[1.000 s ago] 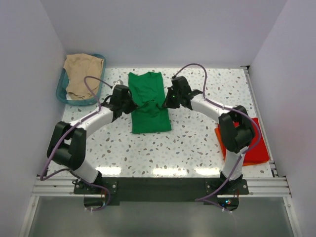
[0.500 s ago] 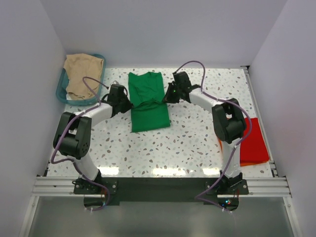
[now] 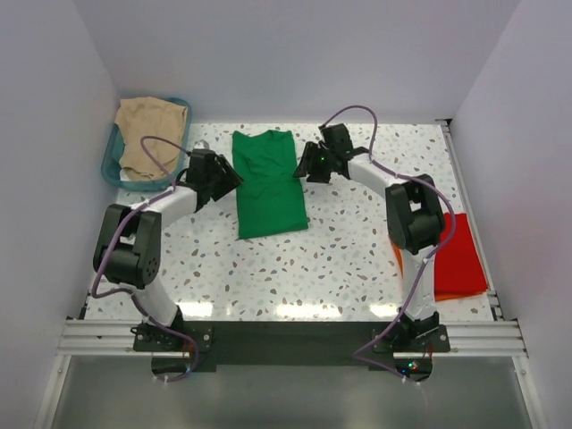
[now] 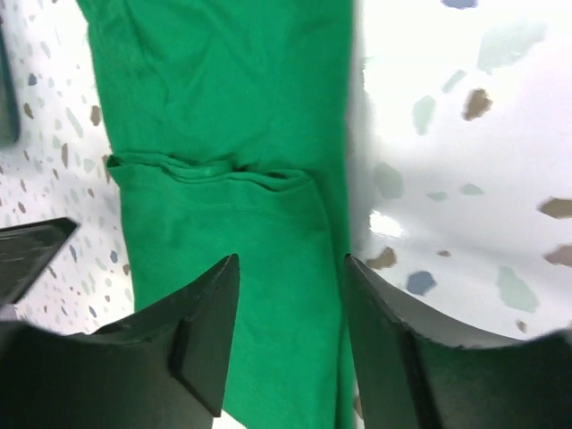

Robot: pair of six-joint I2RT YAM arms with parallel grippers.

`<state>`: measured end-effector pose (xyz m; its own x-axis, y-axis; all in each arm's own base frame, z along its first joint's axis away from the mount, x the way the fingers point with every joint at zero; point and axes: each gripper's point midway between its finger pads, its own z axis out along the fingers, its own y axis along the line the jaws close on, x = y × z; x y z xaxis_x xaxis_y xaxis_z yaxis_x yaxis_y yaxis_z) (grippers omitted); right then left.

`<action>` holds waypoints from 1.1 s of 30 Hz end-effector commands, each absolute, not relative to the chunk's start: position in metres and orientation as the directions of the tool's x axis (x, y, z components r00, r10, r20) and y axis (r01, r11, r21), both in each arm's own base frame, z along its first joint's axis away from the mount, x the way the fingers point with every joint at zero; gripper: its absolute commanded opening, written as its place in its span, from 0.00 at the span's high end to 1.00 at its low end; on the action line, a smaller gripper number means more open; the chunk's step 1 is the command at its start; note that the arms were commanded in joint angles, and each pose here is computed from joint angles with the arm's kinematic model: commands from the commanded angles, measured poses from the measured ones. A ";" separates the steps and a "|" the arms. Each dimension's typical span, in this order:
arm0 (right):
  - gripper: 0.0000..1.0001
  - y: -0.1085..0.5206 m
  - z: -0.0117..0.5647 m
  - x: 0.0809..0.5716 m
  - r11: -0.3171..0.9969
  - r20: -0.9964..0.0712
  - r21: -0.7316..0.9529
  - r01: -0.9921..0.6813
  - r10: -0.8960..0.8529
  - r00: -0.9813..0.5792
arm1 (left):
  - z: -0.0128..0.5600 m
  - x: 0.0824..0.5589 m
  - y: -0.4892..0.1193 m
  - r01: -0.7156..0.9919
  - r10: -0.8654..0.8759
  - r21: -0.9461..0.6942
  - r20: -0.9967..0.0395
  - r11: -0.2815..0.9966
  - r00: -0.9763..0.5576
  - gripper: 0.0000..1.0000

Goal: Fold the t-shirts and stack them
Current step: Fold the tshirt

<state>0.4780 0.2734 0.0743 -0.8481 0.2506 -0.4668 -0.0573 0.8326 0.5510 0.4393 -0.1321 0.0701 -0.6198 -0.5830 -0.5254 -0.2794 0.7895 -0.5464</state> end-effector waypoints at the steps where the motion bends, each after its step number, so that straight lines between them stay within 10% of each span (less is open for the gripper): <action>1: 0.44 0.265 0.130 0.476 0.826 -0.537 0.546 -0.141 0.216 -0.816 | 0.135 0.445 -0.130 -0.153 -0.579 -0.600 -0.624 0.785 -0.525 0.38; 17: 0.65 0.301 0.057 0.349 0.771 -0.360 0.624 -0.124 0.143 -0.922 | 0.057 0.355 -0.189 -0.170 -0.537 -0.607 -0.496 0.776 -0.682 0.95; 33: 0.69 0.240 0.037 0.325 0.815 -0.298 0.580 0.005 0.218 -0.929 | 0.039 0.319 -0.159 -0.240 -0.541 -0.554 -0.477 0.797 -0.693 0.98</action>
<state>0.3236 0.2553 0.0236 -0.9449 0.2025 -0.2571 0.0043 0.7933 0.6088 0.3160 -0.1709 0.0215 -0.7218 -0.5386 -0.4347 -0.2490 0.7880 -0.5630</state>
